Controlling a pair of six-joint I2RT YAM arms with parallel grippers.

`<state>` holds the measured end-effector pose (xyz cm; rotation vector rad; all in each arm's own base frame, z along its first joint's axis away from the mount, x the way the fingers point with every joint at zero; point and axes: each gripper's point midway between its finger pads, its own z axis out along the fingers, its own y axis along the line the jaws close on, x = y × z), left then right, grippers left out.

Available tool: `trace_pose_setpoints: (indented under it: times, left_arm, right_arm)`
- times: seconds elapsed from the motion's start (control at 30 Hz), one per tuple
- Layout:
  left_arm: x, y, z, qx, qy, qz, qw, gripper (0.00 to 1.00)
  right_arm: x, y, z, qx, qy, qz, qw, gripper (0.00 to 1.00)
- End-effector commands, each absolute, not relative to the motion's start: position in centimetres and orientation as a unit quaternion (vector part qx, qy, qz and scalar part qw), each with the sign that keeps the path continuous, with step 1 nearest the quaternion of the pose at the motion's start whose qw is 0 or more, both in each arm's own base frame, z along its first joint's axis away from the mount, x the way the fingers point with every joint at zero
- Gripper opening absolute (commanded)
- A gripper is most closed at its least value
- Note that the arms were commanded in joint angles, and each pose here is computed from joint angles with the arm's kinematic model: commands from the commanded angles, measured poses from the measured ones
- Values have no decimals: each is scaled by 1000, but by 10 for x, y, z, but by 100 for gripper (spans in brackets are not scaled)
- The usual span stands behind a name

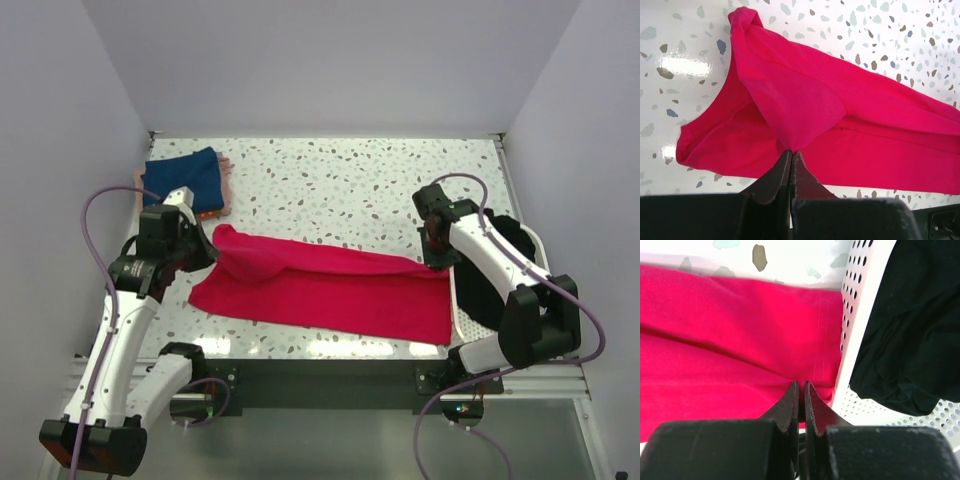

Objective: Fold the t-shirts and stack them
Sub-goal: Fold the tshirt

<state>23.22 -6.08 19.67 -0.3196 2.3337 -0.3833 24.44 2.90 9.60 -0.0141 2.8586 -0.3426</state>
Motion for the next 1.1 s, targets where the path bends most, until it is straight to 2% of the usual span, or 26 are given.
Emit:
trace_pose_setpoints:
  times: [0.0, 0.17, 0.2, 0.23, 0.27, 0.3, 0.4, 0.57, 0.73, 0.87, 1.07]
  left_arm:
    - [228, -56, 211, -134, 902, -148, 383, 0]
    - [218, -60, 211, -136, 904, -158, 373, 0]
    - [215, -64, 211, -131, 905, -169, 367, 1]
    - [212, -65, 213, -129, 905, -174, 366, 14]
    - [206, -68, 213, -124, 909, -179, 356, 32]
    - [205, -69, 223, -118, 906, -184, 363, 64]
    - [204, -68, 245, -111, 898, -186, 384, 96]
    - [241, -85, 249, -98, 877, -231, 409, 100]
    - [295, -104, 244, -100, 843, -284, 446, 100]
    - [320, -116, 223, -89, 850, -290, 431, 100]
    - [330, -150, 171, -58, 869, -296, 393, 100]
  right_arm:
    - [244, 26, 112, -3, 982, -133, 137, 0]
    - [238, 31, 115, -4, 983, -132, 128, 1]
    - [236, 31, 116, -2, 984, -131, 124, 15]
    - [233, 34, 117, 1, 985, -126, 122, 25]
    - [230, 34, 120, 2, 984, -127, 122, 36]
    - [226, 35, 123, -2, 984, -130, 121, 52]
    - [225, 37, 140, 3, 982, -122, 145, 61]
    - [243, 52, 149, -1, 980, -83, 182, 64]
    - [261, 84, 121, -3, 984, -17, 178, 64]
    - [273, 100, 92, -3, 986, 10, 165, 64]
    - [285, 115, 56, 1, 989, 32, 141, 64]
